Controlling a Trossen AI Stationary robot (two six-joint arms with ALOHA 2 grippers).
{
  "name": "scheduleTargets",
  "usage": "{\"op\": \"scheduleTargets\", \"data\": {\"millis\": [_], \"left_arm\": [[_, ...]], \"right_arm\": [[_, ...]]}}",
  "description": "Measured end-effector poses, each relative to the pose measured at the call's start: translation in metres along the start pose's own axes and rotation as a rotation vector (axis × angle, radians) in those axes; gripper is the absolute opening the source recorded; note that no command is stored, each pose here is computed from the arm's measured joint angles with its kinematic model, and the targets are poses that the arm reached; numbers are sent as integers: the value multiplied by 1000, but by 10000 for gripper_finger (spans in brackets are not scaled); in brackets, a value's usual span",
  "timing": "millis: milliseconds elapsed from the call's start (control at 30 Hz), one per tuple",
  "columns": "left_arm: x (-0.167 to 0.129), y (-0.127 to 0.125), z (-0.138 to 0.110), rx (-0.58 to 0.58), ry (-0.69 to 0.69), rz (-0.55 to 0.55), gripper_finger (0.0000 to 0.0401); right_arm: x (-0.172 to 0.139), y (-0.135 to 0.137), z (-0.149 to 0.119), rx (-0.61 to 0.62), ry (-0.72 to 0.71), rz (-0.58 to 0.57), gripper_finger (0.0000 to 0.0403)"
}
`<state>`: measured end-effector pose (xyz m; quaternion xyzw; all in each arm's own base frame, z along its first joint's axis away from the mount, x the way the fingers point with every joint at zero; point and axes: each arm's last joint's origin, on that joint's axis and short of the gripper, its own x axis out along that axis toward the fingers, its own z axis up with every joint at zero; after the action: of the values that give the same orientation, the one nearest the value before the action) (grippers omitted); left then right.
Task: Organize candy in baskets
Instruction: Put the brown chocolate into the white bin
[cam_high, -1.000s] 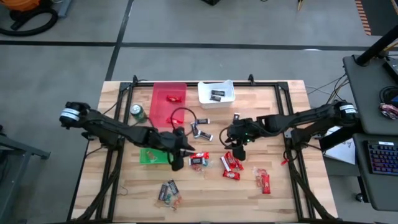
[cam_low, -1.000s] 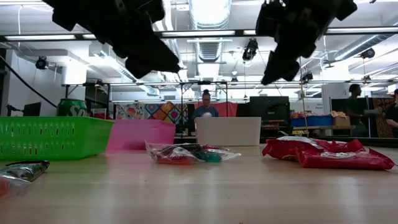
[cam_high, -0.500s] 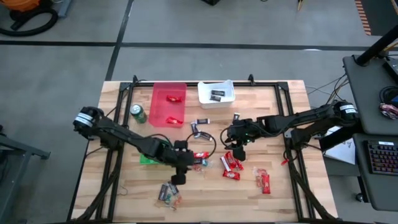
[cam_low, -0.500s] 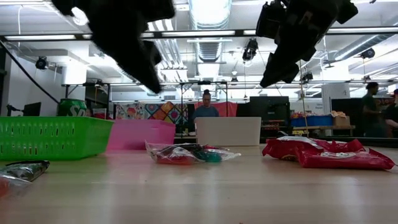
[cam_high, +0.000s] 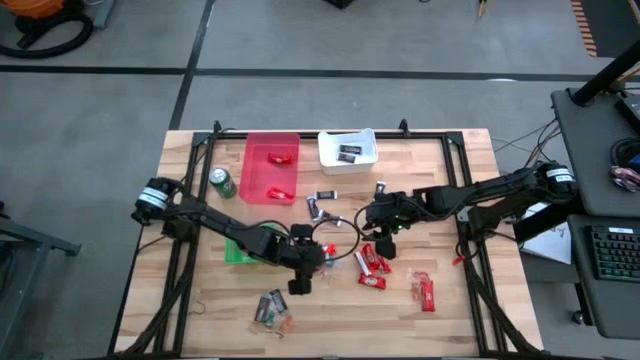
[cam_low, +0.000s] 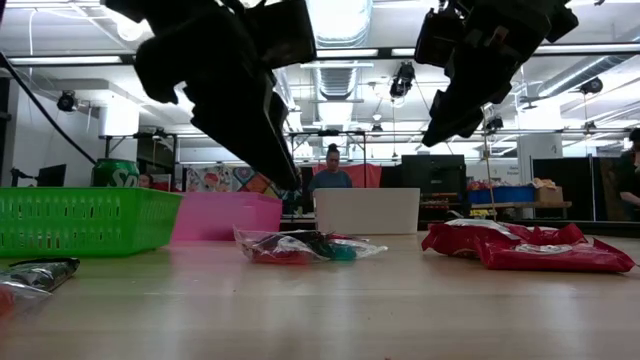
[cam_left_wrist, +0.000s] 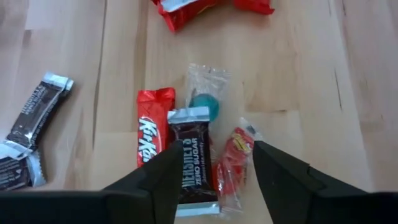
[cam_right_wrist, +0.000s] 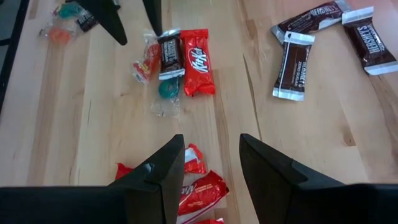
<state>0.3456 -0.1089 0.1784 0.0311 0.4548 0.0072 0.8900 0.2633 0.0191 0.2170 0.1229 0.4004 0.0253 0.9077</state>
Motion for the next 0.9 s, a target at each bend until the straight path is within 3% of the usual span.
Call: {"op": "scheduleTargets", "data": {"millis": [433,900], "left_arm": [[18,12,-20,-44,-77,5,171],[44,10,-33,-46,-46,22,171]], "right_arm": [[1,-1,-3,19,4,-3,146],[2,-1,-1,26,-26,-31,146]]}}
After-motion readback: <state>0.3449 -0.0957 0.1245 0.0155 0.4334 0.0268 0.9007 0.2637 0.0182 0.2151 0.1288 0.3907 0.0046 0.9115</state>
